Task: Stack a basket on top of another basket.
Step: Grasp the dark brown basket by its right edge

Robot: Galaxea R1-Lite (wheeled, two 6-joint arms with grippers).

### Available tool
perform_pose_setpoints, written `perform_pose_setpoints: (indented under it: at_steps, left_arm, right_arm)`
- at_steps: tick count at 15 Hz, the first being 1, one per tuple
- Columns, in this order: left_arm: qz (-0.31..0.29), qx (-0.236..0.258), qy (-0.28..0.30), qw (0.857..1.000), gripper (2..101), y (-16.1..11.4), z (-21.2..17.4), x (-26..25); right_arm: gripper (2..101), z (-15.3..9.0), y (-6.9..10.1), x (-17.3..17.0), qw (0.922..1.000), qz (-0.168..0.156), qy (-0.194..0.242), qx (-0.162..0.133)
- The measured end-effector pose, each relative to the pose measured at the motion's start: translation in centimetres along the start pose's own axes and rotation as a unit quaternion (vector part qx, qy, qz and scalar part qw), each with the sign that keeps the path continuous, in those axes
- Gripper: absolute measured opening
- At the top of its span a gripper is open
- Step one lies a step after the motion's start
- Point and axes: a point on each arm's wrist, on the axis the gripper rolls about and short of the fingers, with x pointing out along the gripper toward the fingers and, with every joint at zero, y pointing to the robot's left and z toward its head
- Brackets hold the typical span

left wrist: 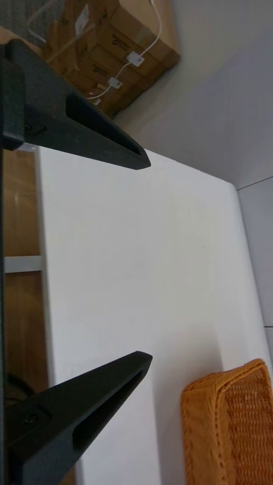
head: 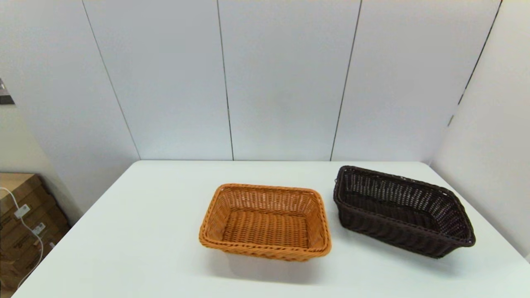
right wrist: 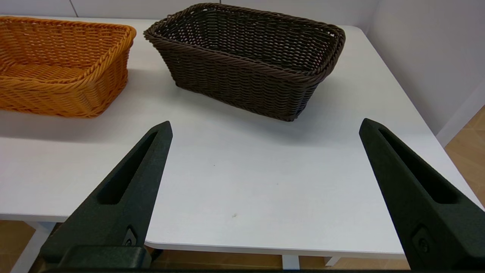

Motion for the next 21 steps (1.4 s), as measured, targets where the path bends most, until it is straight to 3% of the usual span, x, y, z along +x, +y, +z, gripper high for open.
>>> perform_pose_setpoints:
  at_steps: [3,15,17,19,21]
  left_arm:
    - [0.006,-0.005,-0.037,0.999,97.7,-0.2,-0.8,1.2]
    - [-0.012,-0.063,-0.045,0.997,97.7,-0.5,-2.1,2.1]
    - [-0.007,-0.072,-0.045,0.996,97.8,-0.4,-2.1,2.1]
    - [-0.006,-0.073,-0.046,0.996,97.7,-0.4,-2.0,2.1]
    - [-0.006,-0.074,-0.046,0.996,97.7,-0.4,-2.0,2.1]
  right_arm:
    - [98.0,0.0,0.0,0.0,1.0000,0.000,0.000,0.000]
    - [98.0,0.1,0.0,-0.1,1.0000,-0.005,-0.002,-0.001]
    - [98.0,2.4,-0.1,-1.1,0.9994,-0.012,-0.034,0.001]
    - [98.0,6.2,-0.2,-2.7,0.9983,-0.013,-0.057,0.002]
    - [98.0,10.1,-0.2,-3.2,0.9985,-0.015,-0.052,0.003]
